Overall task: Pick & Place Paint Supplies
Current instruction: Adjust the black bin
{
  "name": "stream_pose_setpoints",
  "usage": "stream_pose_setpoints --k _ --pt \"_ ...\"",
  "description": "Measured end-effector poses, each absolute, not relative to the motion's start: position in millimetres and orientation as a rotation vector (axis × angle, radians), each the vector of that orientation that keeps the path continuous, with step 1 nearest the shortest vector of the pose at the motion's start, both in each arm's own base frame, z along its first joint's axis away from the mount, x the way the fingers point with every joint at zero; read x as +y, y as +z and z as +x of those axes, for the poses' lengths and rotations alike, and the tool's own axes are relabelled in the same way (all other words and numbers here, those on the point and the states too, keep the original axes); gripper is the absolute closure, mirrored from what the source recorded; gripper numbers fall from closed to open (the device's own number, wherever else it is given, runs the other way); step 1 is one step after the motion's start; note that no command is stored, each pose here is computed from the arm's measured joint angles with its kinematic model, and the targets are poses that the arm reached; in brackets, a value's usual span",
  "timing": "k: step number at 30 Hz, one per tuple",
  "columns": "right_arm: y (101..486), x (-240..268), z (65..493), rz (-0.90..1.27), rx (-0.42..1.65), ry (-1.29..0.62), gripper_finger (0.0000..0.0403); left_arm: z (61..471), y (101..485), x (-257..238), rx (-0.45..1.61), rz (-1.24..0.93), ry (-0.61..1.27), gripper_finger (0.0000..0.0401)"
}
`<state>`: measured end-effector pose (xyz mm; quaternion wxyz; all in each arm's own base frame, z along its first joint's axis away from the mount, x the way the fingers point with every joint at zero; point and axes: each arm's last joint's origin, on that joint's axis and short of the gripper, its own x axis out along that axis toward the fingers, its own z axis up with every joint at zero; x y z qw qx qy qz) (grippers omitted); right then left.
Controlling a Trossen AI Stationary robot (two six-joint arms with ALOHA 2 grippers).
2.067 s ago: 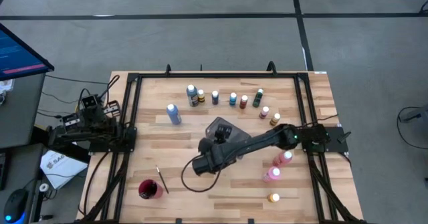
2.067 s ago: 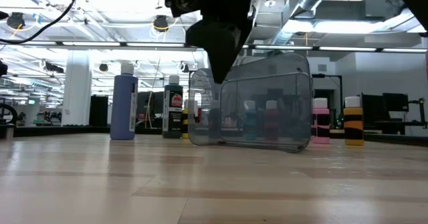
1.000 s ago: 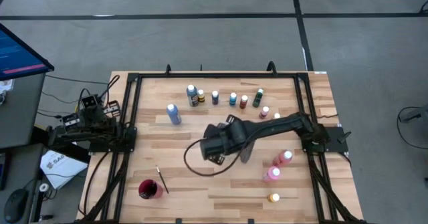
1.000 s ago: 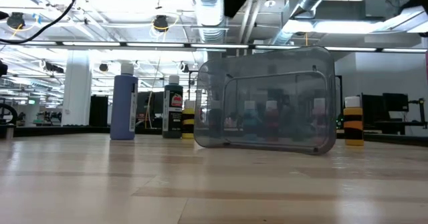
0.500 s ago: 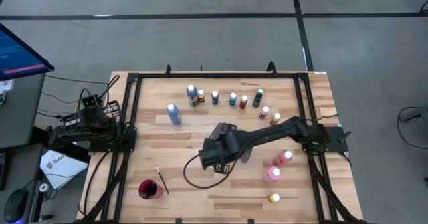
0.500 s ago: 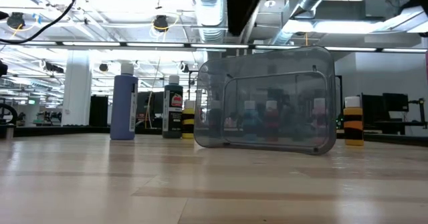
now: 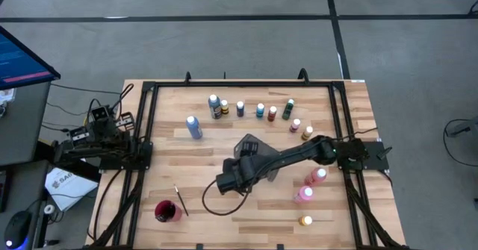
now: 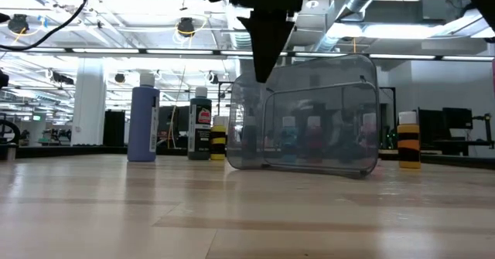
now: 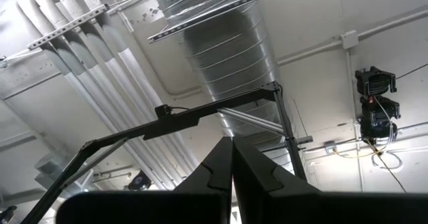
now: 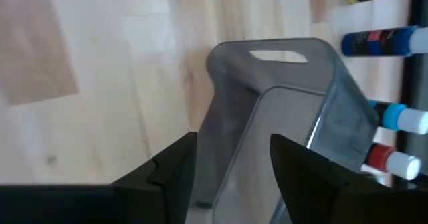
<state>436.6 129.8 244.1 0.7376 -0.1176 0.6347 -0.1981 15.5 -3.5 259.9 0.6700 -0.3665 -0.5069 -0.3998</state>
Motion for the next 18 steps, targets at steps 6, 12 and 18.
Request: stream_pose_setpoints --k 6,12,18 --pt "281.0 129.0 422.7 -0.134 1.329 -0.417 0.0234 15.5 259.8 -3.5 -1.142 -0.826 -0.901 0.0398" --pt "310.1 126.9 409.1 -0.109 1.268 -0.395 0.0203 15.5 259.9 -3.5 -1.142 -0.826 -0.901 0.0398" --pt "315.8 120.6 407.9 -0.122 1.268 -0.376 0.0164 15.5 259.9 -3.5 -1.142 -0.826 -0.901 0.0398"
